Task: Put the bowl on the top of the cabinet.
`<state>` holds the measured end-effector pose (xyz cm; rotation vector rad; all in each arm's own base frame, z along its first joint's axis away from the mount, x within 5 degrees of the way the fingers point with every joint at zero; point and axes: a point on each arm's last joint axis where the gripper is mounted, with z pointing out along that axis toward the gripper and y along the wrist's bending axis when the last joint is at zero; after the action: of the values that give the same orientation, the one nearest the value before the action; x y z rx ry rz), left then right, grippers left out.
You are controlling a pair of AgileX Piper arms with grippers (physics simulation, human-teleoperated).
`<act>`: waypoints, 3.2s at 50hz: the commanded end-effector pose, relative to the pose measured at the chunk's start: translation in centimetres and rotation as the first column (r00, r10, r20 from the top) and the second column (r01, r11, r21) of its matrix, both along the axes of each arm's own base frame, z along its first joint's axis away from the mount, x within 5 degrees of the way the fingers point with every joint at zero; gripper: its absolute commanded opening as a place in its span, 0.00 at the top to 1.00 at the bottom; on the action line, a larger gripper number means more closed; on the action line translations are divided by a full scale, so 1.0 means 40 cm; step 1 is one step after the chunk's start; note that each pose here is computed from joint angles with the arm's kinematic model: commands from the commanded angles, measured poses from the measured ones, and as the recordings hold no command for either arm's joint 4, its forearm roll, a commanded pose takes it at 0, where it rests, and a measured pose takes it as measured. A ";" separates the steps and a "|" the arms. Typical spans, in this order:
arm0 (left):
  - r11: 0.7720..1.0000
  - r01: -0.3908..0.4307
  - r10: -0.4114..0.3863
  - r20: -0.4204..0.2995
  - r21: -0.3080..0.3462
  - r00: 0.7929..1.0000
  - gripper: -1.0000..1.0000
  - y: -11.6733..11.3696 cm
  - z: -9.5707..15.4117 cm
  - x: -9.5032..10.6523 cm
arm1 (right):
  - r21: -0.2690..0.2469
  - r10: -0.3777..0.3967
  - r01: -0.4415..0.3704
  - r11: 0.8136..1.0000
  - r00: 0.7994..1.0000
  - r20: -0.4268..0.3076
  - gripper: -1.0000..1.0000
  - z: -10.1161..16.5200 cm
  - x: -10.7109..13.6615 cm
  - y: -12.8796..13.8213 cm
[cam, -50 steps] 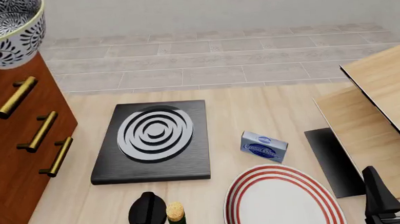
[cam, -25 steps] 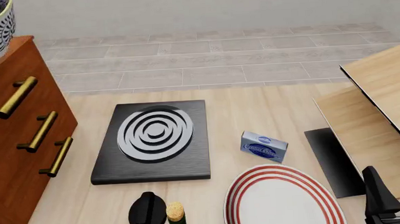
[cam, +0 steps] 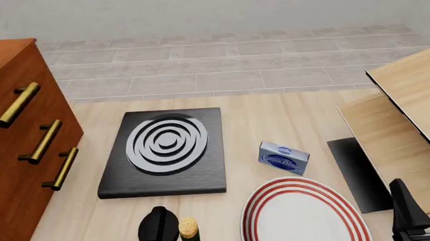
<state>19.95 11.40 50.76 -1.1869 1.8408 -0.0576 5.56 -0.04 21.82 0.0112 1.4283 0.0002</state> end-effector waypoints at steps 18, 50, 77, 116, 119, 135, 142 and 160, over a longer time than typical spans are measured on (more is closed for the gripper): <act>0.996 -0.089 0.089 -0.003 -0.013 0.996 1.00 0.047 -0.014 -0.018 | 0.000 0.000 0.000 1.000 1.000 0.000 0.00 0.000 0.000 0.000; 0.983 -0.180 0.179 -0.051 -0.023 0.983 1.00 0.131 -0.083 -0.012 | 0.000 0.000 0.000 1.000 1.000 0.000 0.00 0.000 0.000 0.000; 0.981 -0.188 0.185 -0.072 -0.040 0.980 1.00 0.145 -0.126 0.001 | 0.000 0.000 0.000 1.000 1.000 0.000 0.00 0.000 0.000 0.000; 0.976 -0.204 0.205 0.008 -0.071 0.979 0.00 0.101 -0.122 -0.021 | 0.000 0.000 0.000 1.000 1.000 0.000 0.00 0.000 0.000 0.000; 0.976 -0.205 0.206 0.010 -0.069 0.979 0.00 0.102 -0.121 -0.021 | 0.000 0.000 0.000 1.000 1.000 0.000 0.00 0.000 0.000 0.000; 0.977 -0.209 0.211 0.060 -0.045 0.976 0.00 0.083 -0.079 -0.049 | 0.000 0.000 0.000 1.000 1.000 0.000 0.00 0.000 0.000 0.000; 0.977 -0.210 0.213 0.083 -0.039 0.974 0.00 0.066 -0.060 -0.069 | 0.000 0.000 0.000 1.000 1.000 0.000 0.00 0.000 0.000 0.000; 0.979 -0.205 0.205 0.149 -0.017 0.967 0.00 0.009 -0.007 -0.132 | 0.000 0.000 0.000 1.000 1.000 0.000 0.00 0.000 0.000 0.000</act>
<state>15.88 12.84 49.61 -1.3493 1.6059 -0.0228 5.56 -0.04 21.82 0.0112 1.4283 0.0002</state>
